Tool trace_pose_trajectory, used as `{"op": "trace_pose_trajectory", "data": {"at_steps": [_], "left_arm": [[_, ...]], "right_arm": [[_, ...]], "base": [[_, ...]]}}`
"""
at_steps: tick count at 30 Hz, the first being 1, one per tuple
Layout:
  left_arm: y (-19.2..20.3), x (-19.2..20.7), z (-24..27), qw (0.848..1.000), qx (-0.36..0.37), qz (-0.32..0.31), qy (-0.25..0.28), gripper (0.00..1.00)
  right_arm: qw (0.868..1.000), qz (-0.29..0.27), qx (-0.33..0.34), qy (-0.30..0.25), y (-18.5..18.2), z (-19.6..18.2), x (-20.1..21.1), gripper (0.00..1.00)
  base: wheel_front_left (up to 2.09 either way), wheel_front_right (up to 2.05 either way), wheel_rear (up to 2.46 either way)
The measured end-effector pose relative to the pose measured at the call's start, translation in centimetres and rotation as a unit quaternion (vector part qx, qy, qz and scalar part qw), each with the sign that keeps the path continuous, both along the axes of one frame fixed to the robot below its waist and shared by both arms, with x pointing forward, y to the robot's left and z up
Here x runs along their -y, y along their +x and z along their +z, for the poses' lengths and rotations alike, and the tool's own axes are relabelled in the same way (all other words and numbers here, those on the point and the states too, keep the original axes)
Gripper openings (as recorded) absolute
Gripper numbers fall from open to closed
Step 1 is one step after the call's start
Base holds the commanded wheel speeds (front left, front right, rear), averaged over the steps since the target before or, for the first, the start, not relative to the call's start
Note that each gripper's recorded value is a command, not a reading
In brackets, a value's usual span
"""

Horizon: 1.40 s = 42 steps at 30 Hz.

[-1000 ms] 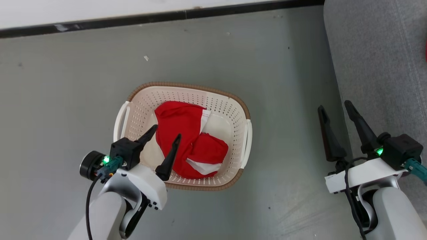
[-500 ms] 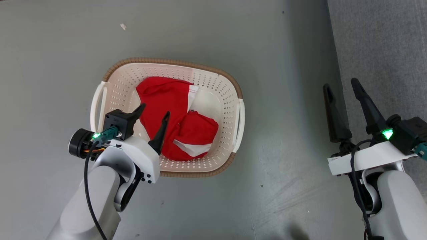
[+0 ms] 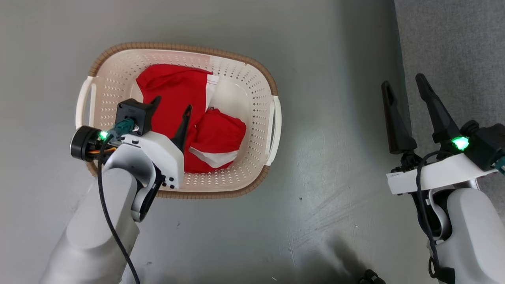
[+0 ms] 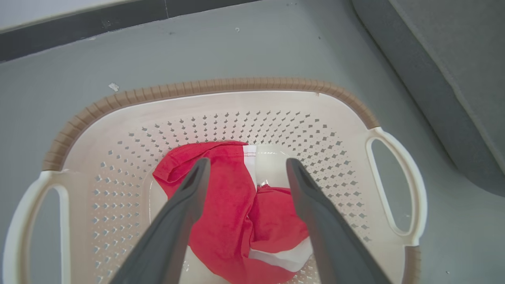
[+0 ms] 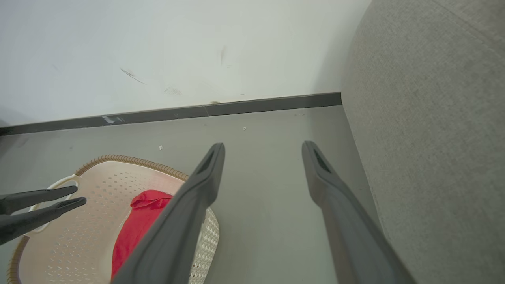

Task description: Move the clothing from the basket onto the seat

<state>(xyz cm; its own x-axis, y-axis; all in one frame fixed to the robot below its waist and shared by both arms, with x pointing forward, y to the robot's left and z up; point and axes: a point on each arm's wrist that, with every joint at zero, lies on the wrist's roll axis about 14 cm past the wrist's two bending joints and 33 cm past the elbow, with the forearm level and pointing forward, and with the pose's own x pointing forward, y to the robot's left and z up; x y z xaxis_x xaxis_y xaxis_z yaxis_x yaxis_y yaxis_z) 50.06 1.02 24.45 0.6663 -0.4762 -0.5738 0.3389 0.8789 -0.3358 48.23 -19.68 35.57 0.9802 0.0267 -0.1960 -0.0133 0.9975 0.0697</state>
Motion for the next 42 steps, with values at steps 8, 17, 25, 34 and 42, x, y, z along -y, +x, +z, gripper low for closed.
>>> {"op": "trace_pose_trajectory", "data": {"at_steps": [8,17,25,34,42], "left_arm": [[0.8,0.7,-2.5,0.999,-0.017,-0.016,0.023,1.0],[0.4,1.4,-5.2,0.998,-0.051,-0.026,0.032,1.0],[0.3,2.7,-7.1,0.997,-0.072,-0.035,0.025,1.0],[0.3,3.0,-9.6,0.995,-0.093,-0.03,0.027,1.0],[0.6,2.8,-11.6,0.993,-0.106,-0.027,0.034,1.0]], "right_arm": [[1.0,-0.003,-0.01,0.003,0.6,-1.5,0.3,1.0],[1.0,-0.005,-0.029,0.007,0.3,-3.1,0.4,1.0],[0.999,-0.007,-0.044,0.003,0.2,-4.6,0.7,1.0],[0.998,-0.014,-0.062,0.001,-0.4,-6.0,1.3,1.0],[0.997,-0.015,-0.07,0.0,-0.6,-6.8,1.5,1.0]], "base": [[0.0,0.0,0.0],[0.0,0.0,0.0],[0.0,0.0,0.0],[0.0,0.0,0.0],[0.0,0.0,0.0]]}}
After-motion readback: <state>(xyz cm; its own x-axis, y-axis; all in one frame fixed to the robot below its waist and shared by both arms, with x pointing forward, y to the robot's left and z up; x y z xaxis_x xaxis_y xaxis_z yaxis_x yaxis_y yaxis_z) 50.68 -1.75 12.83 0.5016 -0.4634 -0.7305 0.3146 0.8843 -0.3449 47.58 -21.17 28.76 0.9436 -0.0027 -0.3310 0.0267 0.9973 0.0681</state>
